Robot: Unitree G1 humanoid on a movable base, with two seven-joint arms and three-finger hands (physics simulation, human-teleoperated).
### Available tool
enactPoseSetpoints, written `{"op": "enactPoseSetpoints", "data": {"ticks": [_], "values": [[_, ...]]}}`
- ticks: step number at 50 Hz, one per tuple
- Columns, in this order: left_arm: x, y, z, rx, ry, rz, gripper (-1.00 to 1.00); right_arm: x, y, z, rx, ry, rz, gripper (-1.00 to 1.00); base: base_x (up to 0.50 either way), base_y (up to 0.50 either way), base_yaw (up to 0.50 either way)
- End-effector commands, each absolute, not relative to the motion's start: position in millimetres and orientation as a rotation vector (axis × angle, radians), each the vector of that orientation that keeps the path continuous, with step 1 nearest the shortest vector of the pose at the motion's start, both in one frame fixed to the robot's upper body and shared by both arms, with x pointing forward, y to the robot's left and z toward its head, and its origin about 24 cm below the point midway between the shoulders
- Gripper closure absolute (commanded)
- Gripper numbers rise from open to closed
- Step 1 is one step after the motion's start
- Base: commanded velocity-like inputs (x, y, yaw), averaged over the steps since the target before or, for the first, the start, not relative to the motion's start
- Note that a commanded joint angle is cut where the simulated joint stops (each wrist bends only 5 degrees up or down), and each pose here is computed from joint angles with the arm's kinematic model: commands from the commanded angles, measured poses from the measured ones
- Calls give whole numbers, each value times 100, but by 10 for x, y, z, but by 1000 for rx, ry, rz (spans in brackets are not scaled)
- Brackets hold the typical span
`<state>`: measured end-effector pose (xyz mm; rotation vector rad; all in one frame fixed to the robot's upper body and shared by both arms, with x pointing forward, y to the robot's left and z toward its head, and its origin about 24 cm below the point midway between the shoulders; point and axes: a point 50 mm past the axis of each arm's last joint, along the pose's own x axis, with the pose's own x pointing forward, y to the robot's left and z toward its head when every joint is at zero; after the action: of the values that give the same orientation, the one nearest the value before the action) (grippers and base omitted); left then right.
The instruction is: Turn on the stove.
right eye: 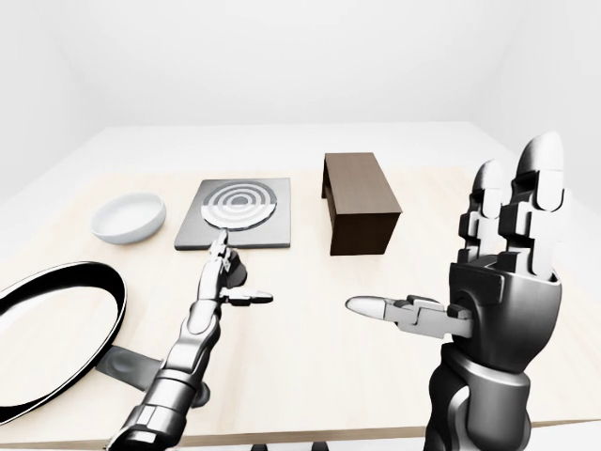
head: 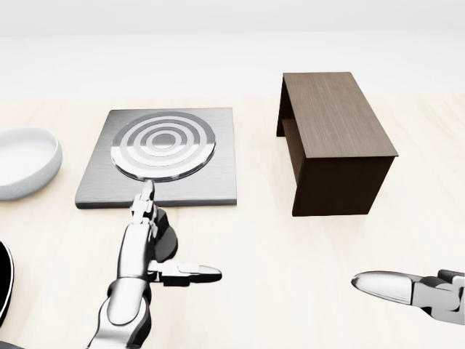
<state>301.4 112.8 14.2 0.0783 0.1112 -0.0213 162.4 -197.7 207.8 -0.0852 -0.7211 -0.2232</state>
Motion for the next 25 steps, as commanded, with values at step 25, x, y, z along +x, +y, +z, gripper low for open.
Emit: {"op": "enactPoseSetpoints", "data": {"ticks": [25], "values": [[3156, 1642, -161, 25, 327, 352, -100, 1708, -1949, 1980, -61, -669, -197, -100, 0, 0, 0]]}}
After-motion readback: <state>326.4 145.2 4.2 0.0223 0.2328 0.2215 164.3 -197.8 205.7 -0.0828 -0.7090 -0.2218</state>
